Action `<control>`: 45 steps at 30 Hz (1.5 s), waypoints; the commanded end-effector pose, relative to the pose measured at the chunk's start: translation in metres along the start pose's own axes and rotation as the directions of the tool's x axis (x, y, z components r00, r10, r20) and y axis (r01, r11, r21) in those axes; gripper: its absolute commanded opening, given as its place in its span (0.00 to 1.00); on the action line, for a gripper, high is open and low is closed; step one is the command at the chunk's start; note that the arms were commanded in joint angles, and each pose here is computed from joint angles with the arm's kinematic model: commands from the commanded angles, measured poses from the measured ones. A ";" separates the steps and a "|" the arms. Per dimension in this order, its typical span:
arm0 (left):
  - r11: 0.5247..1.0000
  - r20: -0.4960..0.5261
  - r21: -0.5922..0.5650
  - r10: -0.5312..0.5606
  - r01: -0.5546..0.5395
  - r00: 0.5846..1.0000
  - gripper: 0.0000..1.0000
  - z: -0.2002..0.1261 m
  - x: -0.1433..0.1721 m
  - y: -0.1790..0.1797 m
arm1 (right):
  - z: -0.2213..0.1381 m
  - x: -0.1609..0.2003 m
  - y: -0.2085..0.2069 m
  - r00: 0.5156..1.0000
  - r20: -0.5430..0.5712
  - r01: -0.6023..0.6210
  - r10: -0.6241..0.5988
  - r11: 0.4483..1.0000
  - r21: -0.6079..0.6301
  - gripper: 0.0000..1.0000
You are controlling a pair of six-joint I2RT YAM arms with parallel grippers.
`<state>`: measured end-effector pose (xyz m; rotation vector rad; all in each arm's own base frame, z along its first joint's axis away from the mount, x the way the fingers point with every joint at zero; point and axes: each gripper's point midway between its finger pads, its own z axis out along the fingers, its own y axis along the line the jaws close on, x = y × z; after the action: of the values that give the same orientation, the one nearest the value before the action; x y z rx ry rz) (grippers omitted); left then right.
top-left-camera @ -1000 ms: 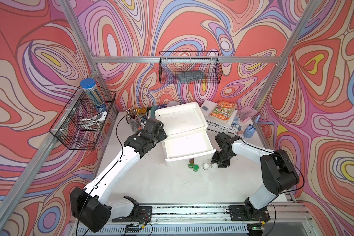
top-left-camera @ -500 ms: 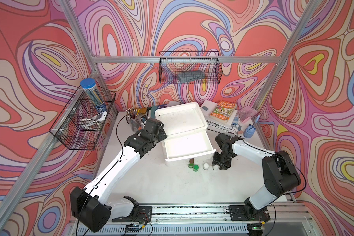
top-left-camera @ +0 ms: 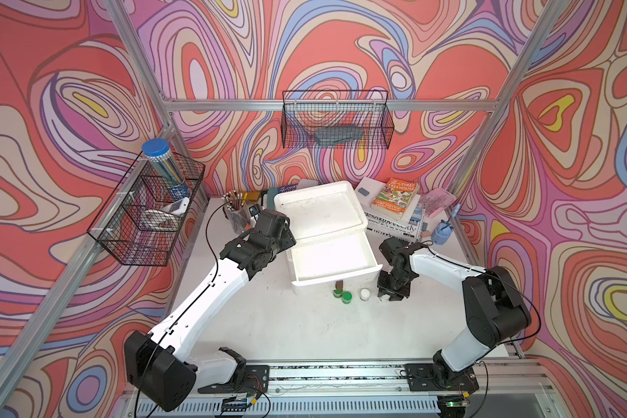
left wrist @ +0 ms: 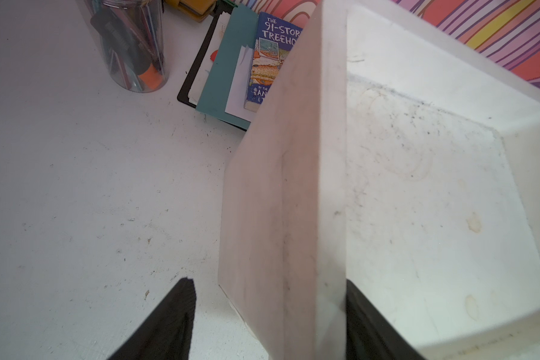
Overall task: Put the paint cans in the drawer according to color
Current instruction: Pick up the paint can at the center of the board, then place the paint can in the storage box.
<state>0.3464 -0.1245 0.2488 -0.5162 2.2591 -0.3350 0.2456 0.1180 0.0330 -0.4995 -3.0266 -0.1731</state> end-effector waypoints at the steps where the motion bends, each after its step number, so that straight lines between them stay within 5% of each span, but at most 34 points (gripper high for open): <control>1: 0.999 0.011 -0.051 0.001 -0.001 1.000 0.68 -0.009 -0.003 0.014 | -0.012 -0.004 -0.017 0.998 0.063 0.018 -0.023 0.997 0.080 0.22; 7: 0.999 0.013 -0.052 0.010 -0.009 1.000 0.68 -0.009 -0.004 0.014 | -0.043 -0.008 -0.033 0.986 0.160 0.031 -0.054 0.989 0.146 0.20; 14: 0.999 0.009 -0.043 0.020 -0.020 1.000 0.68 -0.008 -0.002 0.012 | -0.136 -0.025 -0.037 0.928 0.347 0.070 -0.138 0.977 0.201 0.17; 18: 0.998 0.012 -0.055 0.021 -0.020 1.000 0.69 -0.007 -0.004 0.014 | -0.200 -0.039 -0.017 0.873 0.434 0.155 -0.220 0.971 0.180 0.15; 24: 0.998 0.018 -0.059 0.019 -0.018 1.000 0.69 -0.010 -0.005 0.016 | -0.252 -0.035 0.044 0.820 0.411 0.369 -0.399 0.917 0.154 0.15; 32: 0.998 0.033 -0.060 0.012 -0.010 0.999 0.69 -0.016 -0.006 0.020 | -0.238 -0.002 0.131 0.750 0.298 0.582 -0.590 0.803 0.128 0.16; 45: 0.999 0.041 -0.047 0.021 -0.019 0.999 0.68 -0.018 -0.009 0.017 | -0.180 0.005 0.157 0.752 0.199 0.624 -0.628 0.776 0.091 0.16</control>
<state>0.3414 -0.1207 0.2610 -0.5088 2.2286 -0.3470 0.3049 0.2384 0.2312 0.5486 -3.2835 -0.0776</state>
